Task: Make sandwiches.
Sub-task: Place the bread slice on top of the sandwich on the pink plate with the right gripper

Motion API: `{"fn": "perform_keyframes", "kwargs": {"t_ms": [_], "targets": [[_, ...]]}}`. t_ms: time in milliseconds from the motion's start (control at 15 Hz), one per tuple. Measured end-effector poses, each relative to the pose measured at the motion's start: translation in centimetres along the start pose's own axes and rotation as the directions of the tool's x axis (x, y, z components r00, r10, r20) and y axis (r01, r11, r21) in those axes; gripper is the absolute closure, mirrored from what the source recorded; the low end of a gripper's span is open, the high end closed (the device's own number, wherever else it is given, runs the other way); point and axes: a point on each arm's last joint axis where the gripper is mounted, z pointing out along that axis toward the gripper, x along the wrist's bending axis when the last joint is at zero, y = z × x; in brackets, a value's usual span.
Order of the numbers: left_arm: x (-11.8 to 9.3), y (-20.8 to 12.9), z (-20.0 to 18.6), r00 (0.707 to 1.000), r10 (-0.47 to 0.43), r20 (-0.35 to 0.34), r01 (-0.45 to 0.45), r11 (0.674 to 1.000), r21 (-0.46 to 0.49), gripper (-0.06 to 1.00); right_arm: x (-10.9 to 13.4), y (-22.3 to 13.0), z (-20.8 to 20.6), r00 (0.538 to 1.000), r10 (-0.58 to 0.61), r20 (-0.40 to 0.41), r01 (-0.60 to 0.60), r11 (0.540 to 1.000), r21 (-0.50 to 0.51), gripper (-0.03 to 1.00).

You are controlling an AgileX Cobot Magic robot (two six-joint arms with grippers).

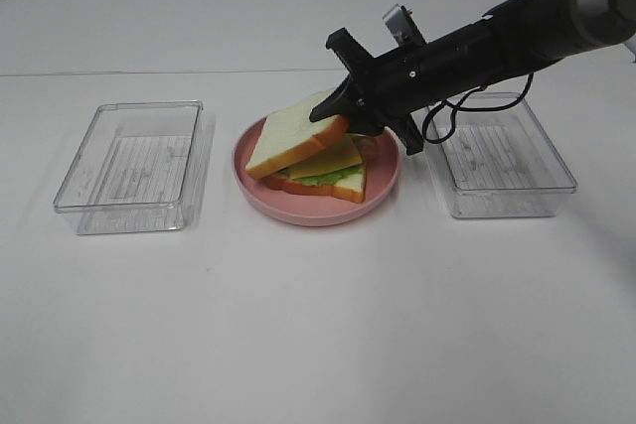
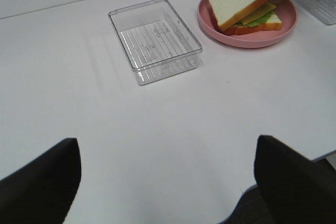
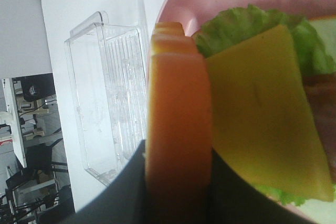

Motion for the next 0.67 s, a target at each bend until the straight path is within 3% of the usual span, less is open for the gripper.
{"fn": "perform_keyframes", "kwargs": {"t_ms": [333,533,667], "targets": [[0.0,0.0,0.0,1.000,0.000,0.000,0.000,1.000,0.000,0.10,-0.1,0.1,-0.1,1.000,-0.006,0.022,0.006,1.000,-0.007,0.76],[0.0,0.0,0.0,1.000,0.000,0.000,0.000,1.000,0.000,0.10,0.8,0.4,-1.2,0.997,-0.062,0.048,0.064,0.997,-0.046,0.40],[0.0,0.0,0.0,1.000,0.000,0.000,0.000,1.000,0.000,0.10,1.2,0.5,-1.8,0.997,-0.059,0.057,0.063,0.996,-0.062,0.29]]}}
